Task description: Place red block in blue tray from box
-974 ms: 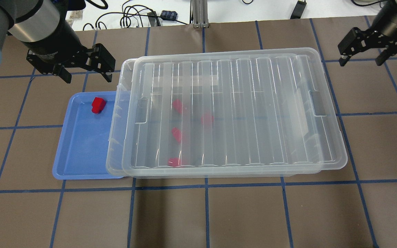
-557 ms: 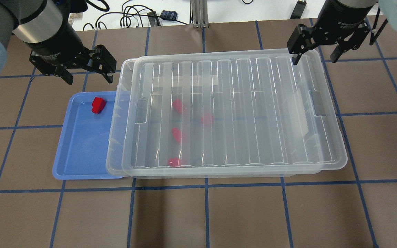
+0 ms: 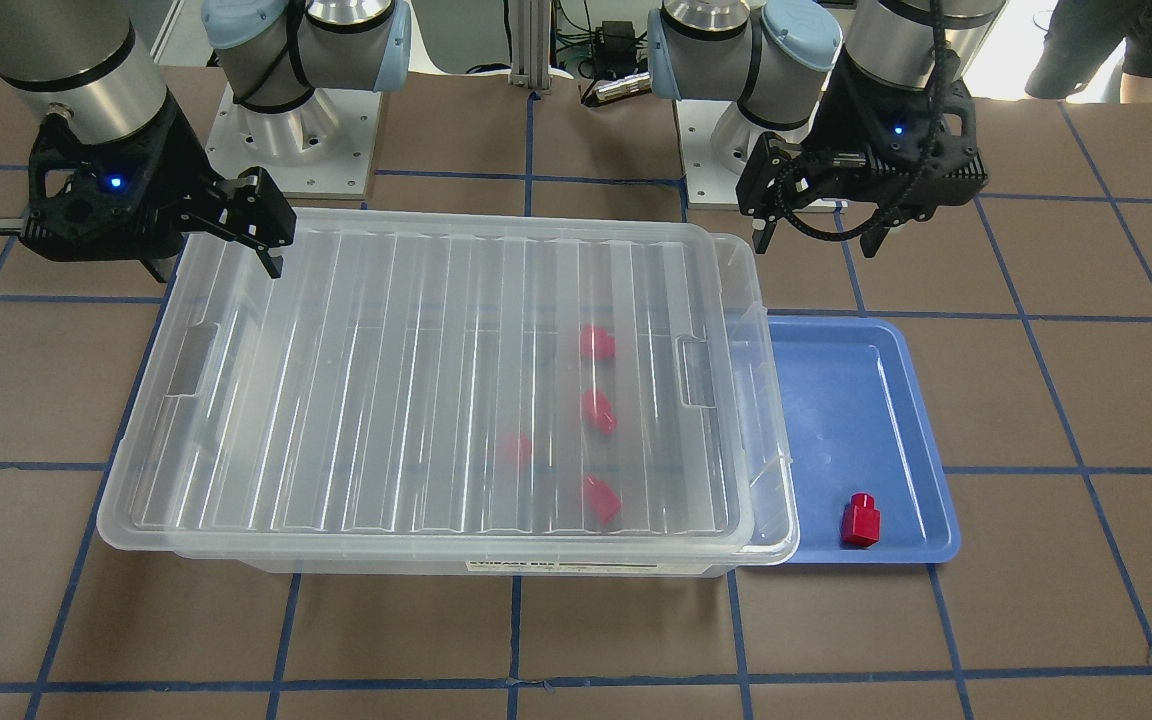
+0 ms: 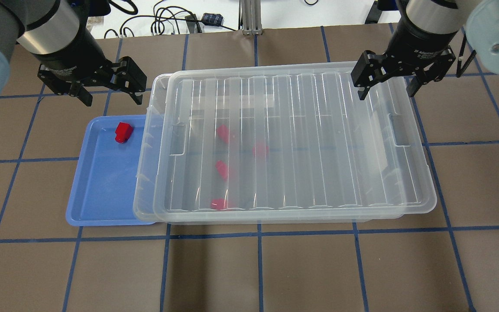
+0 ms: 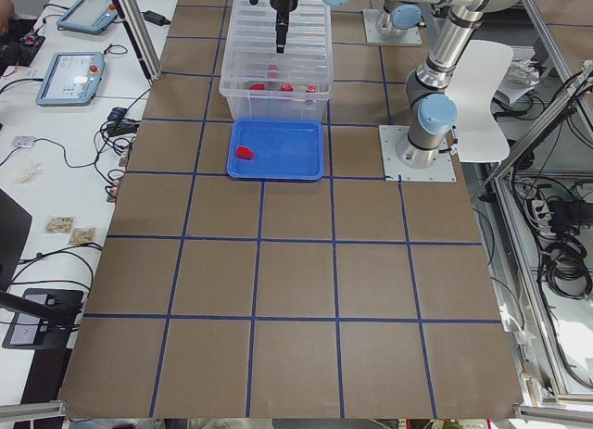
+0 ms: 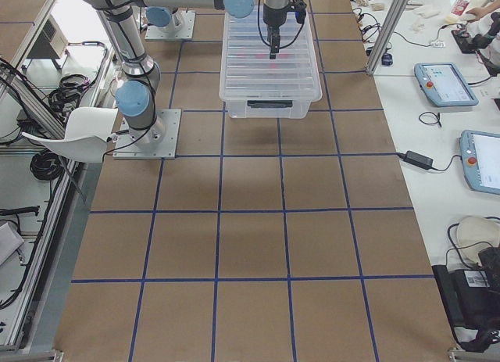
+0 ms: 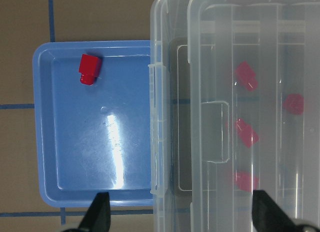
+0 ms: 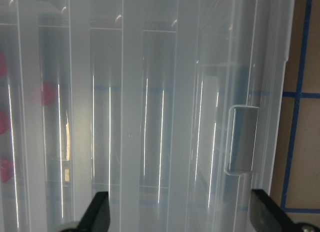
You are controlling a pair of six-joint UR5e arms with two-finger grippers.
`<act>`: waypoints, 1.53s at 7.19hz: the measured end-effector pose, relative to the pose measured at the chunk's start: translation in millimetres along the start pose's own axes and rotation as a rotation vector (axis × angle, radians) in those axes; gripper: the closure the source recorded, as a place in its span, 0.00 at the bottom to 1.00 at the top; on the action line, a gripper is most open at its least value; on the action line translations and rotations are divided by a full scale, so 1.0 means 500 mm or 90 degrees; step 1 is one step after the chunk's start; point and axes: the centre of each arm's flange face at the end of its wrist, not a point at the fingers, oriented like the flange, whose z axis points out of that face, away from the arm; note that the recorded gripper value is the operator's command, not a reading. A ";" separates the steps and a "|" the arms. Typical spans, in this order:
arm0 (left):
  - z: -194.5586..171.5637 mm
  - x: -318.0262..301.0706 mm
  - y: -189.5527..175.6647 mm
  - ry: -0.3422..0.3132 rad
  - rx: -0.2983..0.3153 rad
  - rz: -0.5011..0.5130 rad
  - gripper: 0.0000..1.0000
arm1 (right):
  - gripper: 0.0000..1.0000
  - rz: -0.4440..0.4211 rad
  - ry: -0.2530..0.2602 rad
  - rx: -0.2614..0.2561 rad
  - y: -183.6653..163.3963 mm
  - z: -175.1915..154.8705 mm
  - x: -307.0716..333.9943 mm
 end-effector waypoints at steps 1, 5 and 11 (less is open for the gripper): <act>0.000 0.000 0.000 0.000 0.000 0.000 0.00 | 0.00 0.000 0.001 0.005 0.001 -0.003 -0.002; -0.004 0.001 -0.002 0.001 0.002 0.001 0.00 | 0.00 -0.006 0.011 0.068 -0.008 -0.028 -0.008; -0.002 0.002 0.001 -0.001 0.001 0.002 0.00 | 0.00 -0.005 0.005 0.065 -0.016 -0.015 -0.008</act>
